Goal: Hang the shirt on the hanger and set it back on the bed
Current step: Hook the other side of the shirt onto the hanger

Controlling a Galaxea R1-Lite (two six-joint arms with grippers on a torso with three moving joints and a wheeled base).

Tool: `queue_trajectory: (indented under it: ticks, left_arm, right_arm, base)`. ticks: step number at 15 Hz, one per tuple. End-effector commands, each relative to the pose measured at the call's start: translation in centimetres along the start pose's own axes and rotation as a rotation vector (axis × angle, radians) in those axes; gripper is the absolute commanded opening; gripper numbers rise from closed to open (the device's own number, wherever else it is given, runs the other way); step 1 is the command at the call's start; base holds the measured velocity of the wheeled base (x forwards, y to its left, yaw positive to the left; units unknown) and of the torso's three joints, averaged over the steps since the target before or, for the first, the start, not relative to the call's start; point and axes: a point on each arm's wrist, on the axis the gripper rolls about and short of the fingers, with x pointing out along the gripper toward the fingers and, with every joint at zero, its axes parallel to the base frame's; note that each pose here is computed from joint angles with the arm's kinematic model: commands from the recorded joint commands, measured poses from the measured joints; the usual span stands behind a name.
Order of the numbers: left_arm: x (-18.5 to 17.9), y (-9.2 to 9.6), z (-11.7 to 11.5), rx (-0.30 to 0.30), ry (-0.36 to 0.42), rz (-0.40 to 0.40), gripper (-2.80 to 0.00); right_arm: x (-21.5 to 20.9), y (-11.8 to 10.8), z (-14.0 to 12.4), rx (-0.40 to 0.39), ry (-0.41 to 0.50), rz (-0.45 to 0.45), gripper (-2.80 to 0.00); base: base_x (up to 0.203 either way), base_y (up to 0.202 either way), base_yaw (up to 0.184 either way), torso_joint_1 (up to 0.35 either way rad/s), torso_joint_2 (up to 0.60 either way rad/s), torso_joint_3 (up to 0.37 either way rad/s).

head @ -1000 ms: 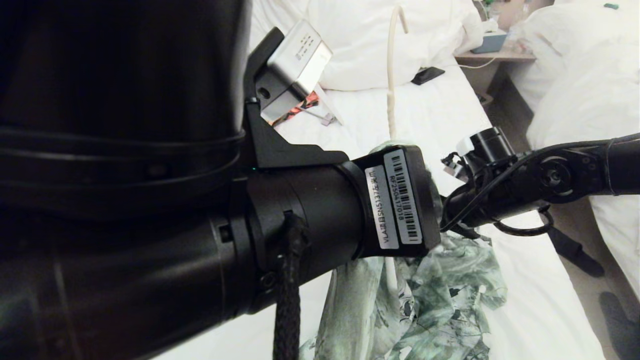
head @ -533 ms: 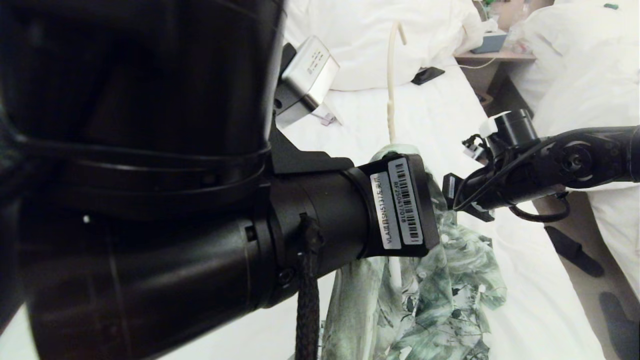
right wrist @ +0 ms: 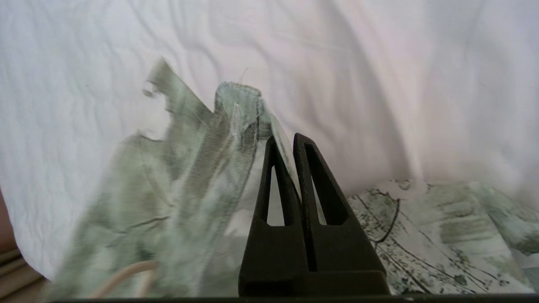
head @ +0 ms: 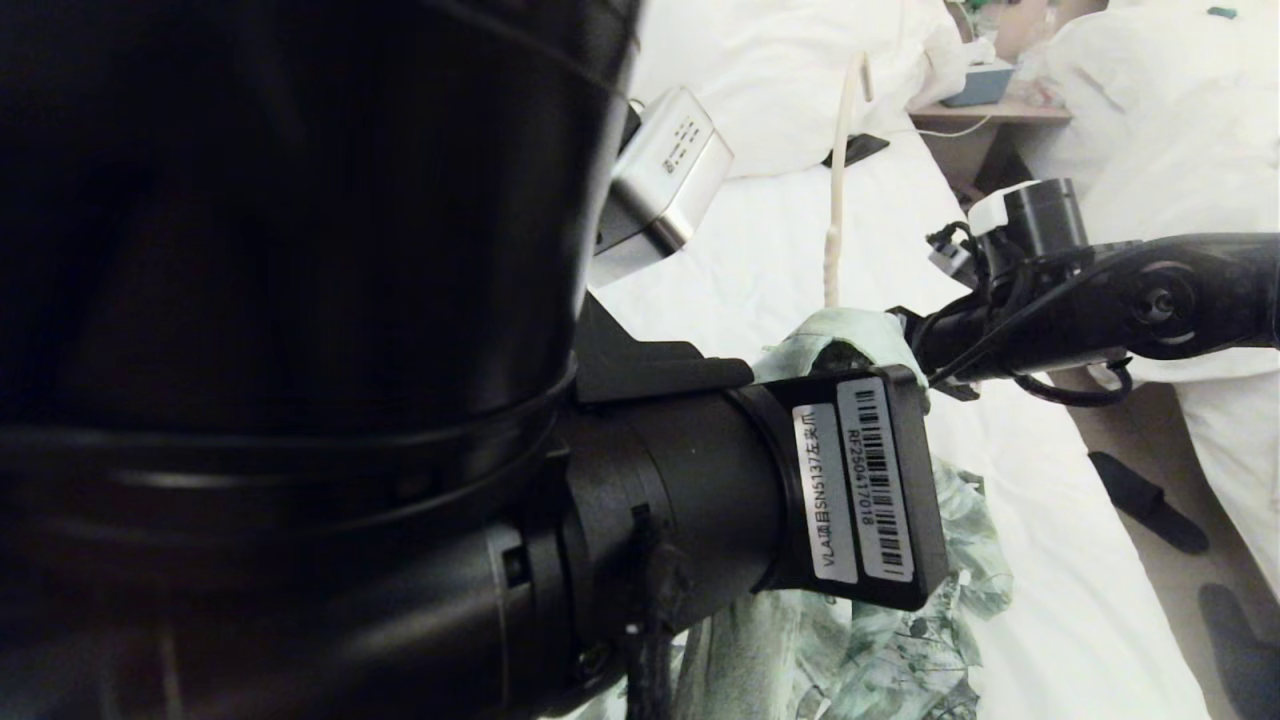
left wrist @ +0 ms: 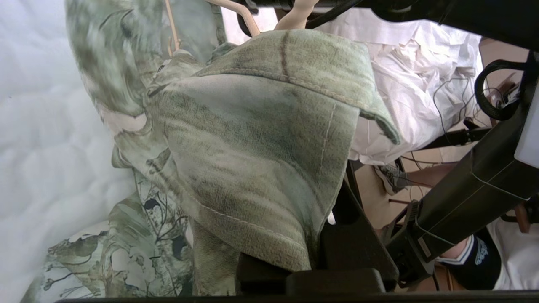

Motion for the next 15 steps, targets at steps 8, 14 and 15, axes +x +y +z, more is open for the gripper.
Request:
queue_trajectory:
  ticks: [8,14,15]
  left_arm:
    - [1.4,-2.1,-0.5,0.024,0.045,-0.016,-2.80]
    - [2.0,-3.3,-0.1,0.026,0.048,-0.031,-2.80]
    - [2.1,-3.7,0.1,0.028,0.052,-0.032,-2.80]
  right_arm:
    - [-4.3,4.2,0.1,-0.203,-0.074,0.113,-2.80]
    - [-7.6,6.2,0.1,-0.312,-0.129,0.188,-2.80]
    - [-8.3,6.6,0.1,-0.331,-0.140,0.204,-2.80]
  base:
    - [0.000,0.000,0.000,0.000,0.00,0.000]
    - [0.000,0.000,0.000,0.000,0.00,0.000]
    - [0.000,0.000,0.000,0.000,0.00,0.000]
